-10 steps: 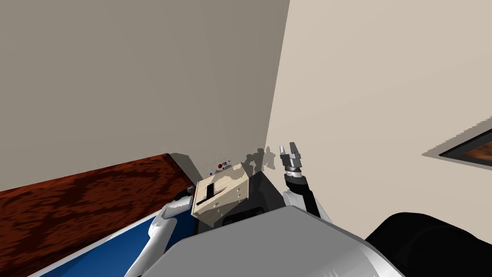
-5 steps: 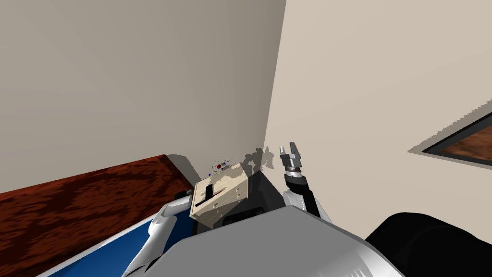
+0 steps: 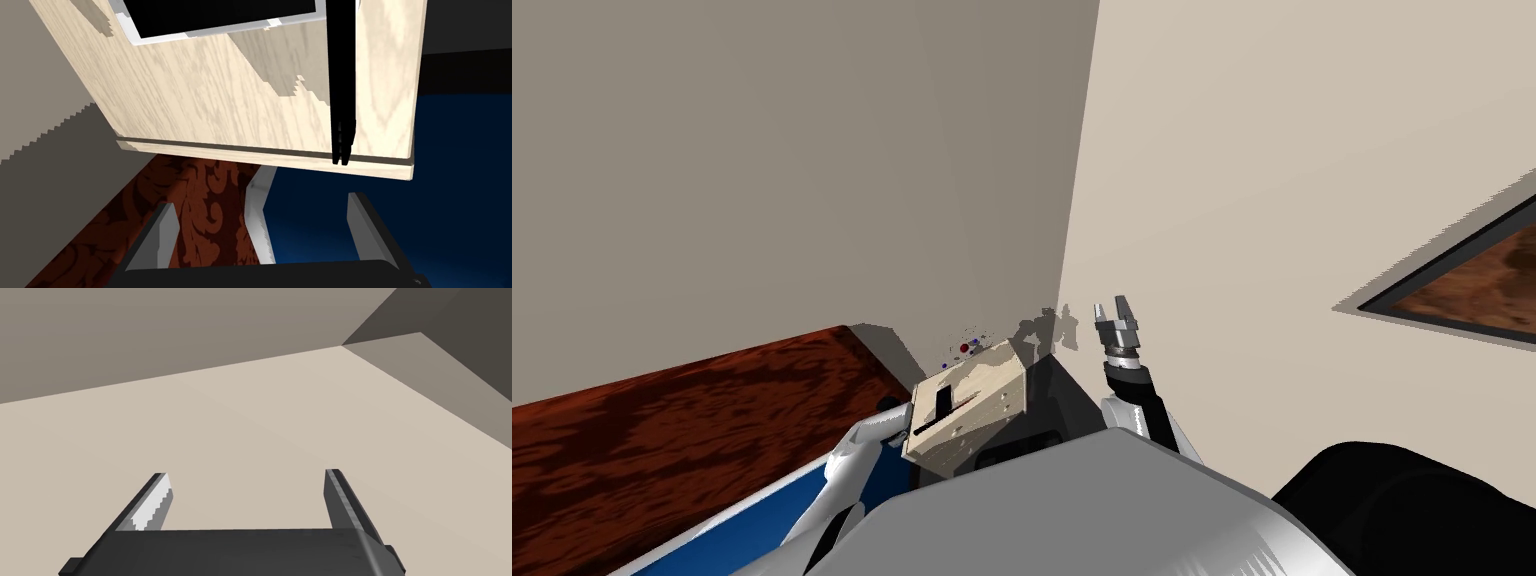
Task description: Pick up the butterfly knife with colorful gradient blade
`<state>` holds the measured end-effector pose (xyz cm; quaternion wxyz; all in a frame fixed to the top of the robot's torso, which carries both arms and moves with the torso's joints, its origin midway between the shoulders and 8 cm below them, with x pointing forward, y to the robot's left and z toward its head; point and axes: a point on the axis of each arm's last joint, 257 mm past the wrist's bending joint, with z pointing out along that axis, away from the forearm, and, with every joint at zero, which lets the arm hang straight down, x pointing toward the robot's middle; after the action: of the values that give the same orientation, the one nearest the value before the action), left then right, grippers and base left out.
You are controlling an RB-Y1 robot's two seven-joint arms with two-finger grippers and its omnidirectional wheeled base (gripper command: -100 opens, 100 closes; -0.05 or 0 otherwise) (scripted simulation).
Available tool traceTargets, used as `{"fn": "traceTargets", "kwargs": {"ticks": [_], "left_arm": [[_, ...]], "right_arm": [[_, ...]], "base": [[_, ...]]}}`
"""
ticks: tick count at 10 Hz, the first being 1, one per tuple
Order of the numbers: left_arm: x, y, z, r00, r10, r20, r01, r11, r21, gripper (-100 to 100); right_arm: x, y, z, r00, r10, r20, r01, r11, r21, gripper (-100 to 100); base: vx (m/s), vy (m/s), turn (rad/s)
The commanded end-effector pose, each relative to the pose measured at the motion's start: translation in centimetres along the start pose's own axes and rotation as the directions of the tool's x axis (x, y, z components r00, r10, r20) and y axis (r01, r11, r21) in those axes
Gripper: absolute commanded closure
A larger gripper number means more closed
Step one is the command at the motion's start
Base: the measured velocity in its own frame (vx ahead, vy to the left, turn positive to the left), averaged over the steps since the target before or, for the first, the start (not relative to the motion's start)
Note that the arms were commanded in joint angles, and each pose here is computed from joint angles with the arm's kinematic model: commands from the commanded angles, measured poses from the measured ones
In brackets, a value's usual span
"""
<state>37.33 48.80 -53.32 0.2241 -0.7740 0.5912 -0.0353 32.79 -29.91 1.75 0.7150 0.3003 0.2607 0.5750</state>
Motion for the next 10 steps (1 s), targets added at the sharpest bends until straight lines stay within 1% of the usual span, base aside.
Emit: {"fn": "traceTargets", "kwargs": {"ticks": [1,2,3,4,5,6,7,8,9,10], "left_arm": [[0.0,1.5,0.3,1.0,-0.011,-0.001,0.011,0.999,-0.053,-100],[0.1,2.0,0.3,0.999,-0.031,-0.006,0.03,0.995,-0.096,-100],[0.1,2.8,0.5,0.999,-0.032,-0.005,0.031,0.993,-0.113,-100],[0.3,4.0,0.5,0.999,-0.051,-0.009,0.049,0.985,-0.167,-100],[0.6,4.1,0.3,0.997,-0.069,-0.015,0.065,0.978,-0.196,-100],[0.6,4.9,0.3,0.997,-0.07,-0.013,0.065,0.974,-0.216,-100],[0.9,5.1,0.1,0.996,-0.087,-0.018,0.08,0.966,-0.247,-100],[0.9,5.9,0.2,0.996,-0.087,-0.017,0.08,0.962,-0.261,-100],[0.9,5.9,0.2,0.996,-0.087,-0.017,0.08,0.962,-0.261,-100],[1.2,6.6,0.0,0.994,-0.103,-0.02,0.092,0.949,-0.3,-100]], "right_arm": [[0.0,0.0,0.0,1.0,0.0,0.0,0.0,1.0,0.0,0],[0.0,0.0,0.0,1.0,0.0,0.0,0.0,1.0,0.0,0],[0.0,0.0,0.0,1.0,0.0,0.0,0.0,1.0,0.0,0],[0.0,0.0,0.0,1.0,0.0,0.0,0.0,1.0,0.0,0],[0.0,0.0,0.0,1.0,0.0,0.0,0.0,1.0,0.0,0],[0.0,0.0,0.0,1.0,0.0,0.0,0.0,1.0,0.0,0],[0.0,0.0,0.0,1.0,0.0,0.0,0.0,1.0,0.0,0],[0.0,0.0,0.0,1.0,0.0,0.0,0.0,1.0,0.0,0],[0.0,0.0,0.0,1.0,0.0,0.0,0.0,1.0,0.0,0],[0.0,0.0,0.0,1.0,0.0,0.0,0.0,1.0,0.0,0]], "base": [[0.004,-0.002,-0.05],[0.006,-0.006,-0.081],[0.007,-0.004,-0.045],[0.013,-0.008,-0.067],[0.02,-0.011,-0.117],[0.017,-0.007,-0.048],[0.013,-0.009,-0.054],[0.014,-0.008,-0.045],[0.008,-0.003,0.001],[0.017,-0.006,-0.069]]}}
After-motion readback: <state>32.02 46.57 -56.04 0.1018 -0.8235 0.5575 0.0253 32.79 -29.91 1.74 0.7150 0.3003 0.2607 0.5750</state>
